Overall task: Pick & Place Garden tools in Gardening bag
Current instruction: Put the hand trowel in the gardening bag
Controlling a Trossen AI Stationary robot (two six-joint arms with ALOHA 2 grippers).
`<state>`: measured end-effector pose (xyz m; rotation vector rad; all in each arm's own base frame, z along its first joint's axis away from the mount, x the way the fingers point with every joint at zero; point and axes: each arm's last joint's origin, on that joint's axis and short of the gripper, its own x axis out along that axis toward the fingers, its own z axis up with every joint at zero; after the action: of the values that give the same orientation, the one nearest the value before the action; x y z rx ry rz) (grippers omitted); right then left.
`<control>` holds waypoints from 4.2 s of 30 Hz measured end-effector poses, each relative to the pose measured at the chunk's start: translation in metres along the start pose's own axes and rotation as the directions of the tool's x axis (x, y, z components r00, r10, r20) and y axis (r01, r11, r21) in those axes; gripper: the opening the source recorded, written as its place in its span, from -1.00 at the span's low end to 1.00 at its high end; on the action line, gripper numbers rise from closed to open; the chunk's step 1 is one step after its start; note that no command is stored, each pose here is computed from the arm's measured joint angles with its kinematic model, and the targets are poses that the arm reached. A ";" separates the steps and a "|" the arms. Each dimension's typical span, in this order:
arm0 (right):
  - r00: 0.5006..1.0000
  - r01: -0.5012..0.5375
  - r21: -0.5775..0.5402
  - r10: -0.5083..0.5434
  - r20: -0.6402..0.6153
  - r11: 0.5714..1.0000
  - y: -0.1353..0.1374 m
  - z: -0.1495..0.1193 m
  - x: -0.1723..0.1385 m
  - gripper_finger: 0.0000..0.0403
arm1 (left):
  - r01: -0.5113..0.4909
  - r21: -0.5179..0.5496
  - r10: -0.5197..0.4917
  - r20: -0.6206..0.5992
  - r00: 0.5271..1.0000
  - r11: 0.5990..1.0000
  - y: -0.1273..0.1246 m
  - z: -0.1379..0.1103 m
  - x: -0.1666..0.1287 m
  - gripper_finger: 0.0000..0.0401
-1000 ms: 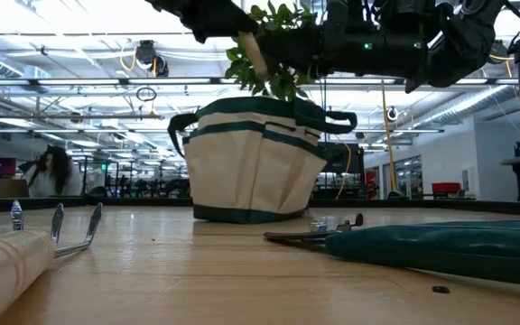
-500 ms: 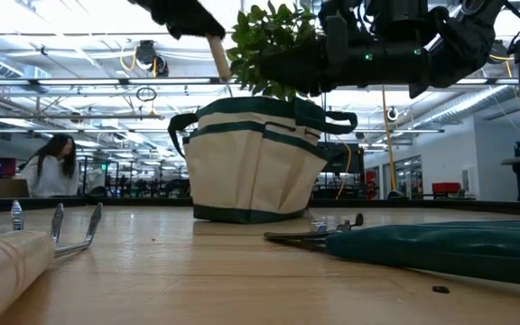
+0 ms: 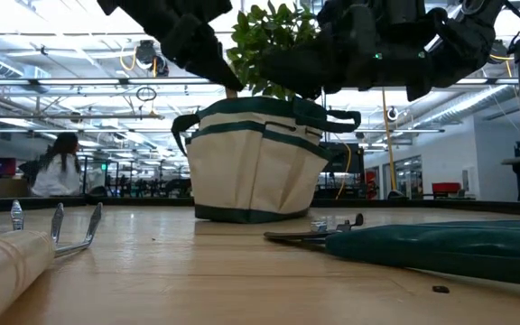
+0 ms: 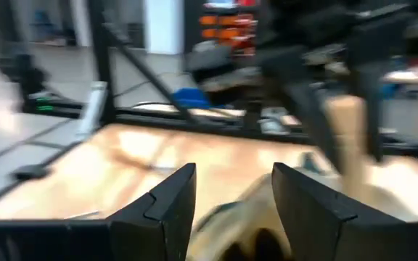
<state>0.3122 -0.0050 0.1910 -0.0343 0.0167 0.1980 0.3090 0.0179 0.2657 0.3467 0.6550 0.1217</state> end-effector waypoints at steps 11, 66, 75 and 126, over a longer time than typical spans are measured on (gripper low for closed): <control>0.982 -0.064 0.085 0.077 -0.171 0.994 0.007 -0.016 -0.001 -0.15 | -0.034 0.003 0.034 0.067 0.997 0.999 0.010 0.005 -0.003 -0.64; 0.994 -0.075 0.014 0.076 -0.074 0.997 0.007 -0.008 0.001 -0.15 | 0.022 -0.148 -0.058 -0.247 0.967 0.989 0.000 -0.023 -0.035 -0.95; 0.994 -0.076 0.015 0.077 -0.074 0.997 0.007 -0.008 0.001 -0.15 | 0.098 -0.100 -0.119 -0.238 0.964 0.990 0.006 -0.026 -0.034 -0.63; 0.995 -0.024 0.022 0.026 -0.099 0.999 0.003 -0.010 0.000 -0.15 | 0.169 0.514 0.056 -0.393 0.918 0.841 -0.036 -0.030 -0.028 -0.97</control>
<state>0.3114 -0.0019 0.1811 -0.0235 0.1185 0.2213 0.2690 -0.0136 0.2472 0.8658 1.1058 -0.0606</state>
